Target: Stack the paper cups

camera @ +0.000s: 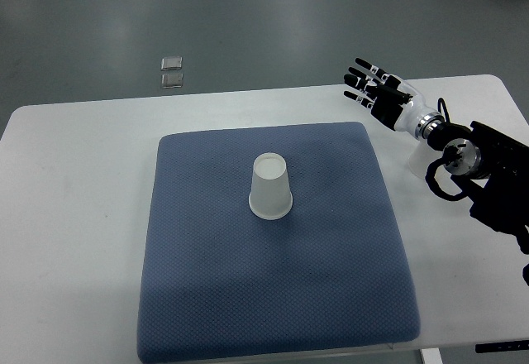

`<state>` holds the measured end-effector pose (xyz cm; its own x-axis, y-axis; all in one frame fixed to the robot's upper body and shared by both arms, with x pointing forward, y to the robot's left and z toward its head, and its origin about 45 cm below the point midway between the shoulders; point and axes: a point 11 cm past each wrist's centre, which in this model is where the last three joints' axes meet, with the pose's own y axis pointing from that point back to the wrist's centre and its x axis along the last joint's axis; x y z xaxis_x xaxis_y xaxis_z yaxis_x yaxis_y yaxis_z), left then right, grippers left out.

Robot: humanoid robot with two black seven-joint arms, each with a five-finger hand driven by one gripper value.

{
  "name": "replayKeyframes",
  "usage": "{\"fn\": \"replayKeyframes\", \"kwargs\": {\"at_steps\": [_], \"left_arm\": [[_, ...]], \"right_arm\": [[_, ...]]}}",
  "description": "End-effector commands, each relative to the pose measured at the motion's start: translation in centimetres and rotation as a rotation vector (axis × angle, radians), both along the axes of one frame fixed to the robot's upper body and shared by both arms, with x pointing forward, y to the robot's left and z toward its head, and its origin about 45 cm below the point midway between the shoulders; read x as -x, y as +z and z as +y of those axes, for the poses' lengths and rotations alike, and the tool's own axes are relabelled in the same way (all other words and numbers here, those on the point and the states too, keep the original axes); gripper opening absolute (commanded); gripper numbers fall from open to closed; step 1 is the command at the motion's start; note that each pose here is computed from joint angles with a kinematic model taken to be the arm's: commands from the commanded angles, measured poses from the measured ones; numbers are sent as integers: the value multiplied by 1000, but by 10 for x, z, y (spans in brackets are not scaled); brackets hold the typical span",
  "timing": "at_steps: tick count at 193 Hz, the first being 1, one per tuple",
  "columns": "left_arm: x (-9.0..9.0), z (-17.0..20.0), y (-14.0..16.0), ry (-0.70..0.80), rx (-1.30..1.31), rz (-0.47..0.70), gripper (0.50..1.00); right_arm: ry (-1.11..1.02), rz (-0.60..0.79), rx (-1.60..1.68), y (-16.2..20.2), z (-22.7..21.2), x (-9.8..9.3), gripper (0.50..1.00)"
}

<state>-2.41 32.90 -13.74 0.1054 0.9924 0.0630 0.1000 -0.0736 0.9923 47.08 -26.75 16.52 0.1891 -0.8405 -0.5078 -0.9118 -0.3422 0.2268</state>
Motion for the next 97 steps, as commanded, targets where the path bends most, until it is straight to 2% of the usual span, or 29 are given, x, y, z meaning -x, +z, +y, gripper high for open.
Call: {"fn": "replayKeyframes", "kwargs": {"at_steps": [1, 97], "left_arm": [[0, -1, 0, 0, 1, 1, 1000], [0, 4, 0, -3, -16, 0, 1000]], "right_arm": [[11, 34, 5, -5, 1, 2, 926], [2, 31, 7, -5, -5, 3, 926]]}}
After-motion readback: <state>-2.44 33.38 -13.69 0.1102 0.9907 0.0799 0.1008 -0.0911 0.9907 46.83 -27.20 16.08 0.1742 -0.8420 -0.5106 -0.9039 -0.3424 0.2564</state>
